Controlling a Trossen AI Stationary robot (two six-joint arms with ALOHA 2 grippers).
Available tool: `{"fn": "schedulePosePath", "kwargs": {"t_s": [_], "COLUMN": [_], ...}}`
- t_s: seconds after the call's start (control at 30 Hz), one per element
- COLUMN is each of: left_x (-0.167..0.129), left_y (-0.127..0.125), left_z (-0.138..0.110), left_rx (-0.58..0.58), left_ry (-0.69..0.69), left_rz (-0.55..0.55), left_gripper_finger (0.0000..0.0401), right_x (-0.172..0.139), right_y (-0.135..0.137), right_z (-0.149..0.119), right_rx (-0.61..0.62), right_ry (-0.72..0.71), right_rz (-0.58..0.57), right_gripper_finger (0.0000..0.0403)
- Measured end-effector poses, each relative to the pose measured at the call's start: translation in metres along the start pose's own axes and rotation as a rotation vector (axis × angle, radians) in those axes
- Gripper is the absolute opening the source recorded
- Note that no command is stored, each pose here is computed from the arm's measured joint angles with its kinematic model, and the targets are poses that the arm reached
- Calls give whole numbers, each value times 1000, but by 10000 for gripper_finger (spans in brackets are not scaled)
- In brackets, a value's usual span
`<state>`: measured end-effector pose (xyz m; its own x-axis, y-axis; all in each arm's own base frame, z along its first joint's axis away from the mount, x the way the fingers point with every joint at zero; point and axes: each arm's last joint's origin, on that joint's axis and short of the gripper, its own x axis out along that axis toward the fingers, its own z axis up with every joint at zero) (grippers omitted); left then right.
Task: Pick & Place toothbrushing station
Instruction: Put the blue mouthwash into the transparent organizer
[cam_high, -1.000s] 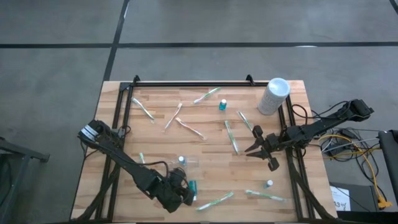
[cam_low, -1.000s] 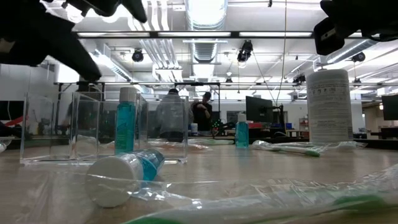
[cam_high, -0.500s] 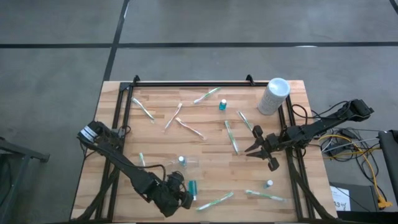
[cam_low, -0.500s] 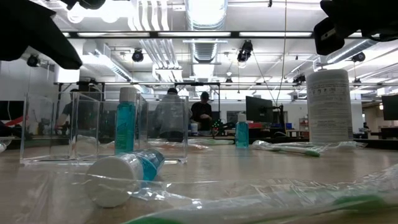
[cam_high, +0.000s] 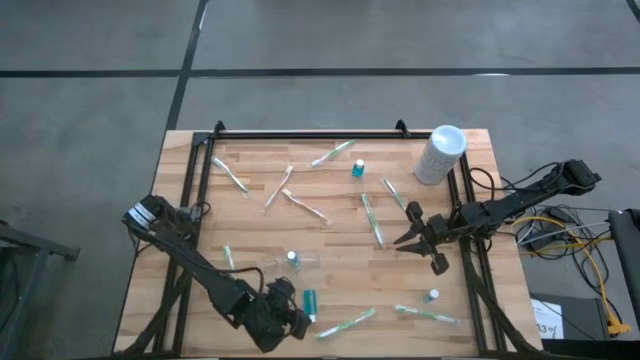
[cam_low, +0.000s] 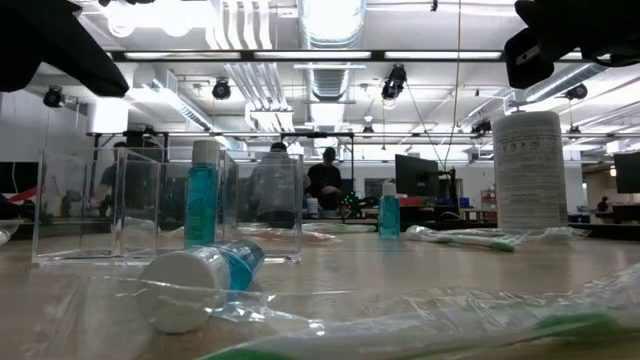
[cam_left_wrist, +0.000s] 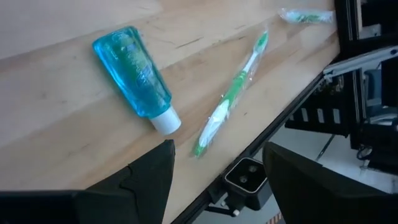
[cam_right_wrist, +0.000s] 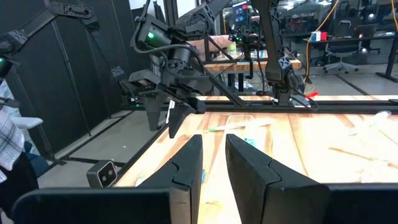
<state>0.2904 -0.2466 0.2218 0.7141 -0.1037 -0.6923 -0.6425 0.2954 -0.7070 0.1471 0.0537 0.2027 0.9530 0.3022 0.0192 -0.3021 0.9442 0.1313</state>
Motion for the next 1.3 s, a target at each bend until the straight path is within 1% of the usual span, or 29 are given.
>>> {"fn": "schedulePosePath", "kwargs": {"t_s": [0.1, 0.27, 0.43, 0.57, 0.73, 0.9, 1.07, 1.23, 1.3], "left_x": [0, 0, 0, 1, 8, 10, 14, 22, 25], "left_y": [-3, -6, -6, -4, 8, 8, 8, 12, 13], "left_z": [-1, -1, -1, 1, 3, 6, 13, 13, 13], "left_rx": [13, 70, 120, 100, 38, 28, 45, 39, 17], "left_ry": [0, -4, -8, -8, 60, 55, 41, 71, 75], "left_rz": [-30, -65, -59, -48, 3, 4, 13, 41, 51], "left_gripper_finger": [248, 248, 248, 248, 248, 248, 248, 248, 248], "right_x": [0, 0, 0, 0, 0, 0, 0, 0, 0], "right_y": [0, 0, 0, 0, 0, 0, 0, 0, 0], "right_z": [0, 0, 0, 0, 0, 0, 0, 0, 0], "right_rx": [0, 0, 0, 0, 0, 0, 0, 0, 0], "right_ry": [0, 0, 0, 0, 0, 0, 0, 0, 0], "right_rz": [0, 0, 0, 0, 0, 0, 0, 0, 0], "right_gripper_finger": [68, 68, 68, 68, 68, 68, 68, 68, 68]}}
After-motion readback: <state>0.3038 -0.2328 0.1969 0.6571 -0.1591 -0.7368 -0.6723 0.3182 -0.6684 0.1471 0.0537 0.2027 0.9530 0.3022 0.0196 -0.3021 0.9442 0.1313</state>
